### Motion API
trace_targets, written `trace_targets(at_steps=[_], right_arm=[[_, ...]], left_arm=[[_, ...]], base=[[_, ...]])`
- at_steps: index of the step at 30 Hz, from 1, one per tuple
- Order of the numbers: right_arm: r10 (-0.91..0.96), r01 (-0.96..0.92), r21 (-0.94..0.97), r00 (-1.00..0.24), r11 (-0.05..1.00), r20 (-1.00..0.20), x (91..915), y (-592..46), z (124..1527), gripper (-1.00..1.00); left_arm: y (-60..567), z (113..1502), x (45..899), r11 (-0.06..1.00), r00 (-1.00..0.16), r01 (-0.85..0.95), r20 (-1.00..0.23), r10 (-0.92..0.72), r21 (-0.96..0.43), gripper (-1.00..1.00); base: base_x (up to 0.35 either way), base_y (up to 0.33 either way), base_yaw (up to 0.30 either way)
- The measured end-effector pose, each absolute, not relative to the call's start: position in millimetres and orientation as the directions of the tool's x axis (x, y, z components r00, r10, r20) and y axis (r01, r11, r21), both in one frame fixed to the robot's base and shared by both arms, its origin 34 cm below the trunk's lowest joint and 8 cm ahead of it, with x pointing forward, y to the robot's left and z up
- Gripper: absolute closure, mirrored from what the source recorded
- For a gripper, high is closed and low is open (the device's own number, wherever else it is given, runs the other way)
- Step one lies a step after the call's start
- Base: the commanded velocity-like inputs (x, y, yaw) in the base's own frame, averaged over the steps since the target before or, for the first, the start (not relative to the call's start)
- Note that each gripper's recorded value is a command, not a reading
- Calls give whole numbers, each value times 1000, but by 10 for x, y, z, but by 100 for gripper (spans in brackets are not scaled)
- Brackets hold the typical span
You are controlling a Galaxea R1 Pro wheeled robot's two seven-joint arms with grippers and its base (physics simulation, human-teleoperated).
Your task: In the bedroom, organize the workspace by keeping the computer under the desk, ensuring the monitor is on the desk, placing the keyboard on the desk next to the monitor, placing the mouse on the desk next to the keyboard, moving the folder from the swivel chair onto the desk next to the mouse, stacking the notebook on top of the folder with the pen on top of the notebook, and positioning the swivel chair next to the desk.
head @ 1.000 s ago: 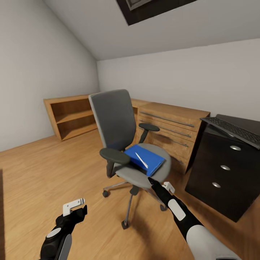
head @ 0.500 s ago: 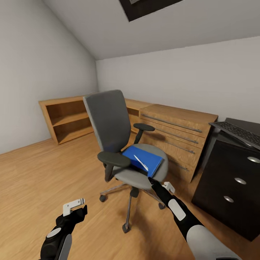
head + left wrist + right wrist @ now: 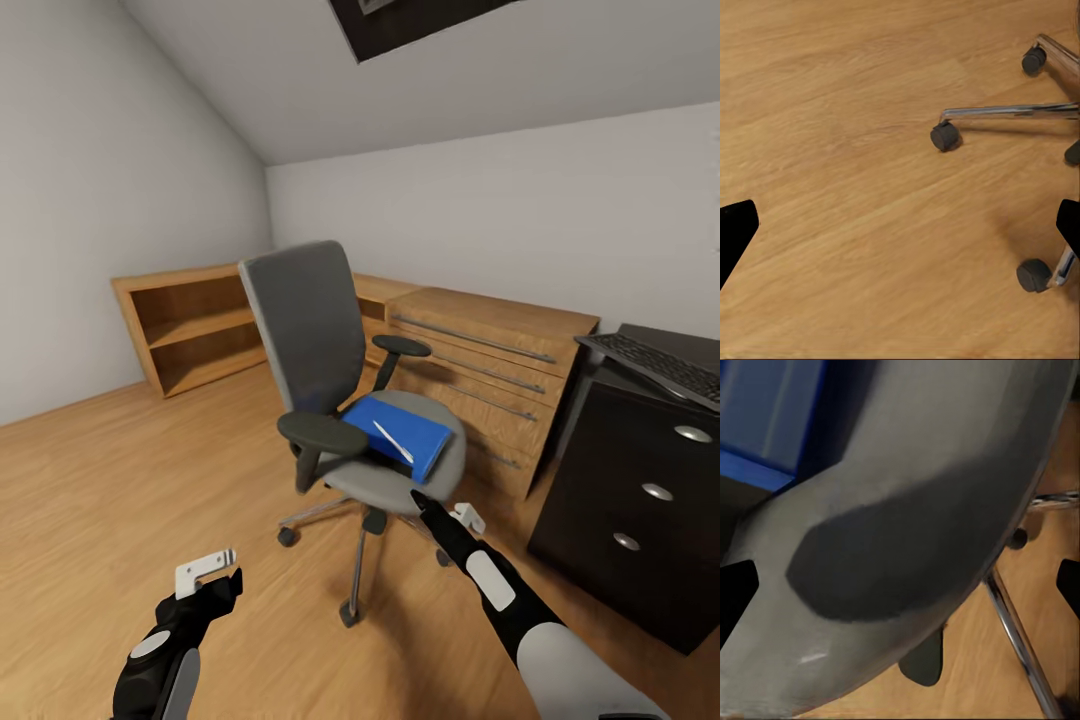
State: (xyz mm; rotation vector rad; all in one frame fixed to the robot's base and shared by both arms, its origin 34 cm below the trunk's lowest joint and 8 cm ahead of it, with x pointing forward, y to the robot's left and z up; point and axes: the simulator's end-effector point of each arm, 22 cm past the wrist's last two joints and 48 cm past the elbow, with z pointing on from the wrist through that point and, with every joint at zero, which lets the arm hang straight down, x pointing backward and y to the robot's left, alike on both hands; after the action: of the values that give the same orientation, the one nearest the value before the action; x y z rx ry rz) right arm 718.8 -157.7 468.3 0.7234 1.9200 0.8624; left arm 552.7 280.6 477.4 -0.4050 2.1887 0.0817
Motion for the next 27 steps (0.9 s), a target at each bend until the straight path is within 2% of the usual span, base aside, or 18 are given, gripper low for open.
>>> trace_targets(at_steps=[27], right_arm=[[752,167,786,-461,595,-471,7166,-1546,4780,-100]], left_arm=[[2720,5030,5604,950,-561,-299,-790,-249,-87,-100]], base=[[-13,0,0]])
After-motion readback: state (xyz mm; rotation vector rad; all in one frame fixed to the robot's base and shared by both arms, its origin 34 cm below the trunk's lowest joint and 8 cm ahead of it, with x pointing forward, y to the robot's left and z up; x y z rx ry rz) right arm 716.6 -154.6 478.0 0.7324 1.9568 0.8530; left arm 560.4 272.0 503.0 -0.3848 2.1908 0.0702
